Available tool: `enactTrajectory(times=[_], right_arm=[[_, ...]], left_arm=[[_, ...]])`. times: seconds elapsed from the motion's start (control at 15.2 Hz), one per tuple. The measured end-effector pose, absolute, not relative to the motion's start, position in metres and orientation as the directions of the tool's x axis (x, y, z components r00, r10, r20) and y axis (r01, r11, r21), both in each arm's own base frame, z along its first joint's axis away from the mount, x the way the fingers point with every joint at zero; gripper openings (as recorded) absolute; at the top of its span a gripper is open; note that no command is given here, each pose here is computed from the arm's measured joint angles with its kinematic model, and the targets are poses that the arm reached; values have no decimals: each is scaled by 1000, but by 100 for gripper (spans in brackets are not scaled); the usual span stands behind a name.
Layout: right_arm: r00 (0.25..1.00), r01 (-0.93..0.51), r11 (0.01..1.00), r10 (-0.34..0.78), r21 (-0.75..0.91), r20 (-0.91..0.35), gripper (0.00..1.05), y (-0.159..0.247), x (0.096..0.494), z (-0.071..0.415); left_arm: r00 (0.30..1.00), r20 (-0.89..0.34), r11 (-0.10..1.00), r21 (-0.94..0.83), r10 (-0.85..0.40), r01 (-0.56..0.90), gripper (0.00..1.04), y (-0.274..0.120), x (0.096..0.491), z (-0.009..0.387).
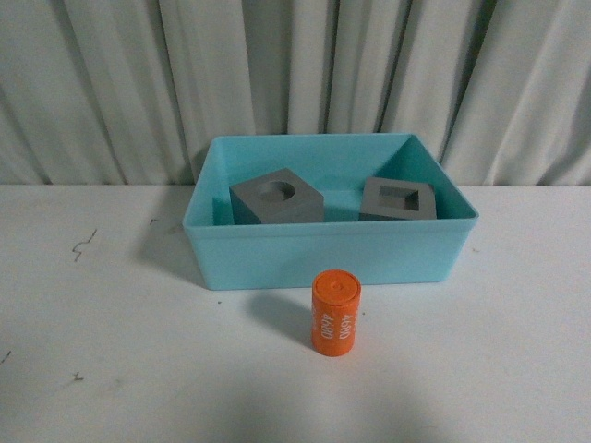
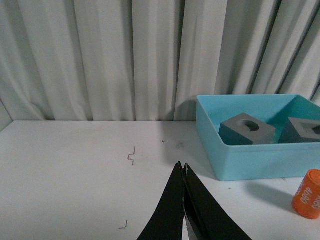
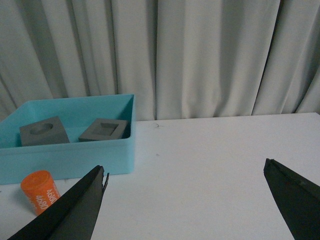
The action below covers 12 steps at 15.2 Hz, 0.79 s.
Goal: Place gray and orange parts in blue box
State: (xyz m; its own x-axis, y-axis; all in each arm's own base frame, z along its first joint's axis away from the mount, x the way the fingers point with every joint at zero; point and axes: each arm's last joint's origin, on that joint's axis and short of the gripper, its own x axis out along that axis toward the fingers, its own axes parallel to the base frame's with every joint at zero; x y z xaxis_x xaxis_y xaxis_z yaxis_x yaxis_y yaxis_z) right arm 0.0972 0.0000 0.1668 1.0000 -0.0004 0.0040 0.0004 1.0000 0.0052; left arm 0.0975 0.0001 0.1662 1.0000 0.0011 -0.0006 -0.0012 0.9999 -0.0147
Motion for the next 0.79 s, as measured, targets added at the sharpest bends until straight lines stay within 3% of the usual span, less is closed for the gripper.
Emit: enactTrajectory(times=[0.4,0.46,0.53,0.59,0.66,0.79], right_arm=[[1000,0,1000,0,5,4,98,0,97,167],[995,3,1000,0,30,-95,98,-1,97,165],[956,15,996,12,92,-292,98,-4,101,167],[931,81,987,-24,141,-364,98,-15,119,178],[941,95,983,-38,155,-336,98,-24,135,192],[959,-122,987,146,109,-243,98,-24,202,234]], left_arm=[[1000,-1,1000,-15,1,-1,64,0,98,166],[1000,-1,1000,-15,1,-1,71,0,98,166],[1000,-1,1000,-15,1,-1,80,0,98,166],[1000,0,1000,-14,0,0,91,0,98,166],[1000,0,1000,-14,1,-1,99,0,98,166],[1000,0,1000,-14,1,-1,98,0,98,166]])
